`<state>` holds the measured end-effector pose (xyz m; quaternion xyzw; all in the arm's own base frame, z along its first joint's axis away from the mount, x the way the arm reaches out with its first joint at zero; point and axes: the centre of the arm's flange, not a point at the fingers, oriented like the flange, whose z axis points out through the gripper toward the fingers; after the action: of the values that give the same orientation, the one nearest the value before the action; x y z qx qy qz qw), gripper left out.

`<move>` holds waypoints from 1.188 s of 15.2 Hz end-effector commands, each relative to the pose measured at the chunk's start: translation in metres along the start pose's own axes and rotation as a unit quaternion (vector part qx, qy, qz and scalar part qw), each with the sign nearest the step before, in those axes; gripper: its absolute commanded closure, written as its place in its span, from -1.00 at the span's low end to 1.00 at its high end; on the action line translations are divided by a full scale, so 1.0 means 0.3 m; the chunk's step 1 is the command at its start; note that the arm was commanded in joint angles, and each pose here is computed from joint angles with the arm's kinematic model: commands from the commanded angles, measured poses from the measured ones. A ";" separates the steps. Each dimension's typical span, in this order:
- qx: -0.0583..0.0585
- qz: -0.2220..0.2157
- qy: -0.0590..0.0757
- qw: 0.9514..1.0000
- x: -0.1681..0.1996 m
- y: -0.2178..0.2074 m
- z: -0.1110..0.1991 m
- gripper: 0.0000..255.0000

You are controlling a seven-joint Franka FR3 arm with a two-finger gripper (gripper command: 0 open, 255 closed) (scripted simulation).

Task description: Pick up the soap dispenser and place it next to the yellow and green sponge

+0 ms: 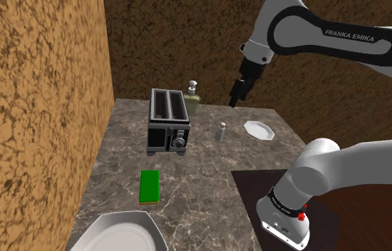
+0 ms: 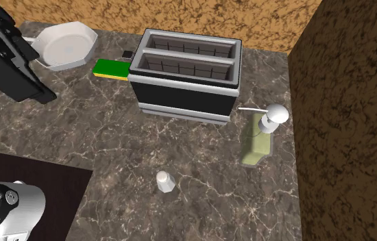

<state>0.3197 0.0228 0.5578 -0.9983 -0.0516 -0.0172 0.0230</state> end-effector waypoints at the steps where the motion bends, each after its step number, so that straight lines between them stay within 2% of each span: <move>1: 0.000 0.000 0.000 1.000 0.000 0.000 0.000 -1.00; 18: 0.019 -0.078 0.027 0.996 0.433 0.516 0.323 -1.00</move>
<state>0.4600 -0.1054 0.4629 -0.9905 -0.1238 -0.0427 0.0417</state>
